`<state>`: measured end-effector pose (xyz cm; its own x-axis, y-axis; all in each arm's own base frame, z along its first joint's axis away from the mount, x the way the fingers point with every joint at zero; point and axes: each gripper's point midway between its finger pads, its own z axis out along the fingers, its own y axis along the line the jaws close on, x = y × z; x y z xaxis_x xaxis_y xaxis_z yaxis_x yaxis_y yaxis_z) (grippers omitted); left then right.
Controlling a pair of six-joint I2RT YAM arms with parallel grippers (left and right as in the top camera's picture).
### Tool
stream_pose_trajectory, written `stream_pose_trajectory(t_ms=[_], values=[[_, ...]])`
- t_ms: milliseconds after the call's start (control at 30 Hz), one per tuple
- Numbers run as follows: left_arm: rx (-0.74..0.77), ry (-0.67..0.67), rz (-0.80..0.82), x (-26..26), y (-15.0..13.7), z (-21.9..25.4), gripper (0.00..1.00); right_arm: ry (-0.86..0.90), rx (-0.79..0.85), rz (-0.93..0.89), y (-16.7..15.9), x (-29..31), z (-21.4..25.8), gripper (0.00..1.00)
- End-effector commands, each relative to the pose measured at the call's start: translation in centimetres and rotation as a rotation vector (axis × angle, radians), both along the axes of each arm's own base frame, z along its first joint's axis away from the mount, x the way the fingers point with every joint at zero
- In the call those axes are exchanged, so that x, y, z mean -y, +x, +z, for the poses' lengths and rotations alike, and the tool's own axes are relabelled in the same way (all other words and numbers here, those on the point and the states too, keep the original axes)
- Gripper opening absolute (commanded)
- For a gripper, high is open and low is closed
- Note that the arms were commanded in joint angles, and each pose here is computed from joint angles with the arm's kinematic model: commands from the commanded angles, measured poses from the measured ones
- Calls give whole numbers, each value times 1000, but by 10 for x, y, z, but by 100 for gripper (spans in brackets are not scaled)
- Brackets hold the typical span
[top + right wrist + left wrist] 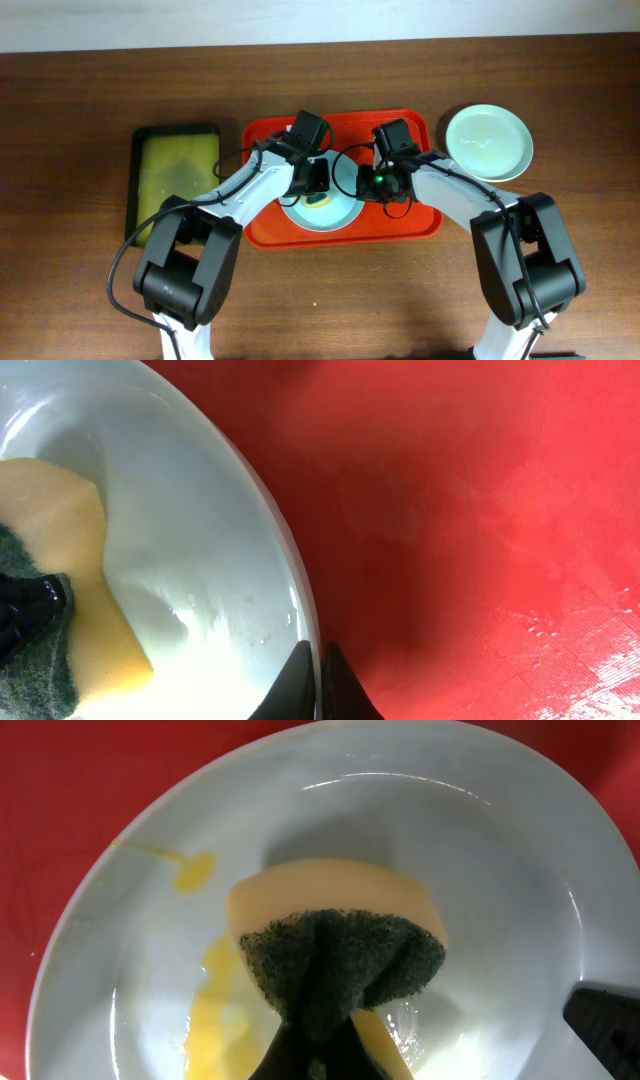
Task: Clean dirty plates on tray and stack at the side
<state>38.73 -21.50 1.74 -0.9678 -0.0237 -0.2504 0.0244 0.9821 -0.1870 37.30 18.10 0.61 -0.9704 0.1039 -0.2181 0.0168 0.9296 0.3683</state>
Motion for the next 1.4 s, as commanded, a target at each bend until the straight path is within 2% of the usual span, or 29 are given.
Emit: stream_pose_trajectory(t_ms=[0, 400, 500, 700, 767, 967, 1033, 1067, 1133, 1200, 1233, 1267, 1300, 1367], values=[[-23, 30, 9, -4, -3, -12, 0, -14, -17, 18, -5, 0, -8, 4], [-18, 38, 11, -6, -2, -13, 0, -14, -15, 18, -5, 0, -8, 4], [-26, -79, -94, 18, -5, -8, 0, -12, -10, 18, -3, 0, -8, 4], [-6, -144, -138, 32, -2, -2, 0, -12, -10, 18, -3, 0, -8, 4], [40, -37, -97, 14, 8, -6, 0, -12, -11, 18, -4, 0, -8, 4], [146, 390, 36, -65, 24, -3, 0, -12, -11, 18, -4, 0, -8, 4], [197, 506, 74, -85, 30, 6, 0, -12, -11, 19, -4, 0, -8, 4], [206, 518, 79, -86, 33, 11, 0, -12, -11, 19, -4, 0, -8, 4], [202, 490, 73, -80, 36, 26, 0, -12, -11, 19, -4, 0, -8, 4], [159, 279, 17, -43, 32, 42, 0, -12, -10, 18, -3, 0, -8, 4], [93, 87, -49, -8, 20, 42, 0, -11, -7, 19, -3, -1, -7, 4], [40, -12, -89, 10, 10, 38, 0, -11, -7, 18, -3, -1, -7, 4], [4, -43, -103, 15, 3, 31, 0, -10, -7, 18, -3, -1, -7, 4], [-48, -21, -103, 12, -4, 12, 0, -10, -7, 18, -3, -1, -7, 4]])
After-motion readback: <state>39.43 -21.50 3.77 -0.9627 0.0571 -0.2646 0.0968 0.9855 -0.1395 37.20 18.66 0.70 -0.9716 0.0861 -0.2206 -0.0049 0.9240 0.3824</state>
